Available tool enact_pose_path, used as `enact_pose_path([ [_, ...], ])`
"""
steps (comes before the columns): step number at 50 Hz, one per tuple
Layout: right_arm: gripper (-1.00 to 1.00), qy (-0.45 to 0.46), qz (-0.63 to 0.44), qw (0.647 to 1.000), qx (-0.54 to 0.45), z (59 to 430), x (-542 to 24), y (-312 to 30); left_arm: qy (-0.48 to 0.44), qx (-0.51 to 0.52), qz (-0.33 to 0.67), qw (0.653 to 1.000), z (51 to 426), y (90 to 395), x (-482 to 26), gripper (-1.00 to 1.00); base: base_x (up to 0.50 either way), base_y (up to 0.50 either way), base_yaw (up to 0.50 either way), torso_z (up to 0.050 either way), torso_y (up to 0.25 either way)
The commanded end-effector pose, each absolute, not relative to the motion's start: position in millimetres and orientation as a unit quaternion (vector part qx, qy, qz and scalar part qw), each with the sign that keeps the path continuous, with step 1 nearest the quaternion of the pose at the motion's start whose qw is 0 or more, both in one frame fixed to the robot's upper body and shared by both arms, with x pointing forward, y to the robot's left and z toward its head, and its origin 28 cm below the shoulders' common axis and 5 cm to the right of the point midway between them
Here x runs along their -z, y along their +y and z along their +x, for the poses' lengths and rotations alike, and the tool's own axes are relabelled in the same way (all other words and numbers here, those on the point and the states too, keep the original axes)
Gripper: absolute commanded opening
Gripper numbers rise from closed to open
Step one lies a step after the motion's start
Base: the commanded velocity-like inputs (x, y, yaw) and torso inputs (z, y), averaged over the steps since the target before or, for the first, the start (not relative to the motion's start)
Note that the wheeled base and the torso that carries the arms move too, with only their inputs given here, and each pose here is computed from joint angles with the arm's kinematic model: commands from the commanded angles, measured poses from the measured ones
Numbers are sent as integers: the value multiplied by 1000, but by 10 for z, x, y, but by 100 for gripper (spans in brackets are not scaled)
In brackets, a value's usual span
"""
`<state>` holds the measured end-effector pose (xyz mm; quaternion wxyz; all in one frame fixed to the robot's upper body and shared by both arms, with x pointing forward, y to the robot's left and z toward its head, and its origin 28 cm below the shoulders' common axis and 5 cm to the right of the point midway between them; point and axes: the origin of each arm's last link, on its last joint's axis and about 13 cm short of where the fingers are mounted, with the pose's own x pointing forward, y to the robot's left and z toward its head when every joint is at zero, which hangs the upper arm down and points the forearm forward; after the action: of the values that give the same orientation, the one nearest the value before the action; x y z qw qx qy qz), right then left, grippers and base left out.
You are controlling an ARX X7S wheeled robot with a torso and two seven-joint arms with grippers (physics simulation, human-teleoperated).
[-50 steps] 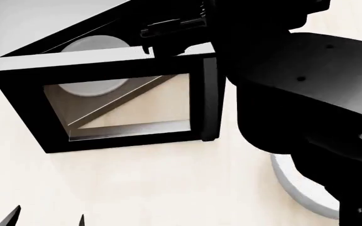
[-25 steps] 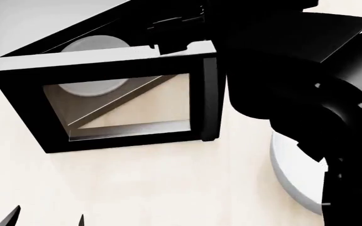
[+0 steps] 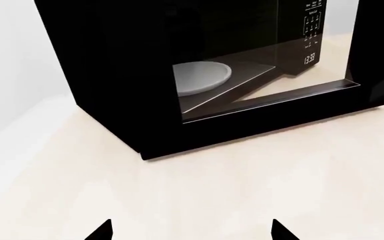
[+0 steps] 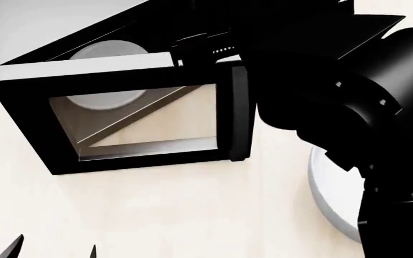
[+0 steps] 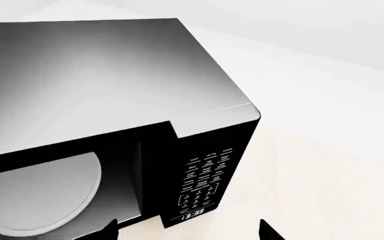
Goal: Open the microwave.
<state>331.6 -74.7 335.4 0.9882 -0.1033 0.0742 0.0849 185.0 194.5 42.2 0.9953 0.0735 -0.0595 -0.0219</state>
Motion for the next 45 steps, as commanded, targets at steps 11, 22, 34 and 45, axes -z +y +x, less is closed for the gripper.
enact_pose_path([
  [11, 100, 91, -112, 986, -87, 3328, -3305, -766, -59, 23, 74, 995, 1854, 1940, -420, 100, 0, 0, 0, 0, 0],
  [22, 100, 100, -116, 984, -93, 3297, -3255, -761, -59, 23, 74, 995, 1851, 1941, -421, 100, 0, 0, 0, 0, 0],
  [34, 100, 108, -116, 982, -104, 3237, -3208, -751, -60, 23, 75, 995, 1849, 1940, -418, 100, 0, 0, 0, 0, 0],
  [45, 100, 106, -122, 979, -122, 3075, -3186, -726, -60, 24, 75, 995, 1843, 1936, -421, 100, 0, 0, 0, 0, 0],
])
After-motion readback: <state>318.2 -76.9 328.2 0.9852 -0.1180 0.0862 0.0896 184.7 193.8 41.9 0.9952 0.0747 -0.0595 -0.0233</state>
